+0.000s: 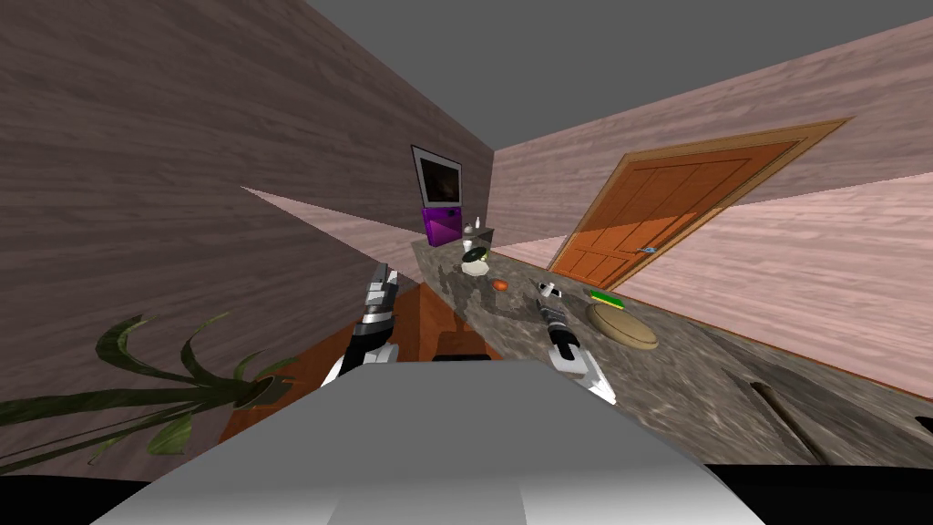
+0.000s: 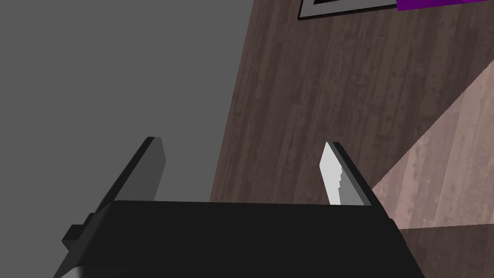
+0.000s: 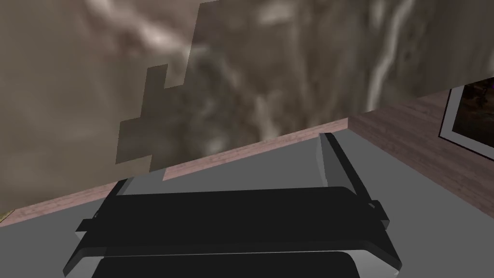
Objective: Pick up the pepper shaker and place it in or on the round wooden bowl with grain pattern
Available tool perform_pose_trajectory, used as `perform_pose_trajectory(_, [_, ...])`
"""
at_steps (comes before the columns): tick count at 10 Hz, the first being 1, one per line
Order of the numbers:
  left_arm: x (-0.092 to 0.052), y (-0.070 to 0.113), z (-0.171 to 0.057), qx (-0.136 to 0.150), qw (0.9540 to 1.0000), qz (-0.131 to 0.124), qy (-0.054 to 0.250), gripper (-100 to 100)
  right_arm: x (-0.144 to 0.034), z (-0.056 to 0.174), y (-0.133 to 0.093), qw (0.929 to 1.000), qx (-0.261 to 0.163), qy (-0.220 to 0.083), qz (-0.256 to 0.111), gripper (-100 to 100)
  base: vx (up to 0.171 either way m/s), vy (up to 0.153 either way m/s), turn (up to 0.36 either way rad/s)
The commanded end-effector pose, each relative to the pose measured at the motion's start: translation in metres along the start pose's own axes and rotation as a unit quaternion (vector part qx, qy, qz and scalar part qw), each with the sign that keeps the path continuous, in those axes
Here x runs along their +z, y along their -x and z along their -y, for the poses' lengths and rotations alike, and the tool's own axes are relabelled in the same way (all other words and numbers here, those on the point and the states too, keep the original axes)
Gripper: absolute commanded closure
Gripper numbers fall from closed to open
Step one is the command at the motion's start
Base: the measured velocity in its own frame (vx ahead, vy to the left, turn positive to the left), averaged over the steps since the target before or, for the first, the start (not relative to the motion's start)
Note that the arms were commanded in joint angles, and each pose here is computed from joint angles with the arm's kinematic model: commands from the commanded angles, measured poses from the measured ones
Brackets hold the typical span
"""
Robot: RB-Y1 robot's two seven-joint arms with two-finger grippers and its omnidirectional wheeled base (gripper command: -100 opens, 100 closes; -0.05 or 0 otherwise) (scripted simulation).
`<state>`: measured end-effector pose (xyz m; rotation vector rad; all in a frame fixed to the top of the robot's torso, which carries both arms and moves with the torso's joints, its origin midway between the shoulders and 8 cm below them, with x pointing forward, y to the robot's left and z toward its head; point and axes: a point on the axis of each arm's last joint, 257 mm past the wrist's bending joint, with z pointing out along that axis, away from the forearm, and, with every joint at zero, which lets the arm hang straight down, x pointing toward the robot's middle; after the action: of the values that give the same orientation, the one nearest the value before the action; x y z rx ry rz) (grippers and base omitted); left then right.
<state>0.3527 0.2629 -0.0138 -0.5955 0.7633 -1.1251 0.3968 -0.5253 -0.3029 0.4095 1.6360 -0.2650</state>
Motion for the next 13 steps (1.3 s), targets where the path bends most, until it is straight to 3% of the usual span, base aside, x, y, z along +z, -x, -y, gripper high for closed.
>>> perform_pose_trajectory(1, [0.0, 0.0, 0.0, 0.0, 1.0, 0.0, 0.0, 0, -0.003, 0.014, -0.004, 0.9997, 0.017, -0.019, -0.002, -100, -0.058, 0.148, 0.086])
perform_pose_trajectory(2, [0.0, 0.0, 0.0, 0.0, 1.0, 0.0, 0.0, 0, -0.007, 0.023, -0.012, 0.9992, 0.022, -0.032, -0.006, -100, -0.025, 0.107, 0.094])
perform_pose_trajectory(3, [0.0, 0.0, 0.0, 0.0, 1.0, 0.0, 0.0, 0, -0.004, 0.015, -0.017, 0.9997, 0.005, -0.021, -0.01, -100, 0.046, -0.052, -0.014])
perform_pose_trajectory(10, [0.0, 0.0, 0.0, 0.0, 1.0, 0.0, 0.0, 0, 0.018, -0.048, -0.018, 0.9952, -0.078, 0.059, -0.002, -100, 0.083, -0.184, -0.056])
perform_pose_trajectory(12, [0.0, 0.0, 0.0, 0.0, 1.0, 0.0, 0.0, 0, 0.018, -0.049, -0.017, 0.9952, -0.079, 0.059, -0.002, -100, 0.057, -0.089, -0.018])
perform_pose_trajectory(13, [0.0, 0.0, 0.0, 0.0, 1.0, 0.0, 0.0, 0, 0.019, -0.049, -0.017, 0.995, -0.08, 0.06, -0.001, 0, 0.0, 0.0, 0.0])
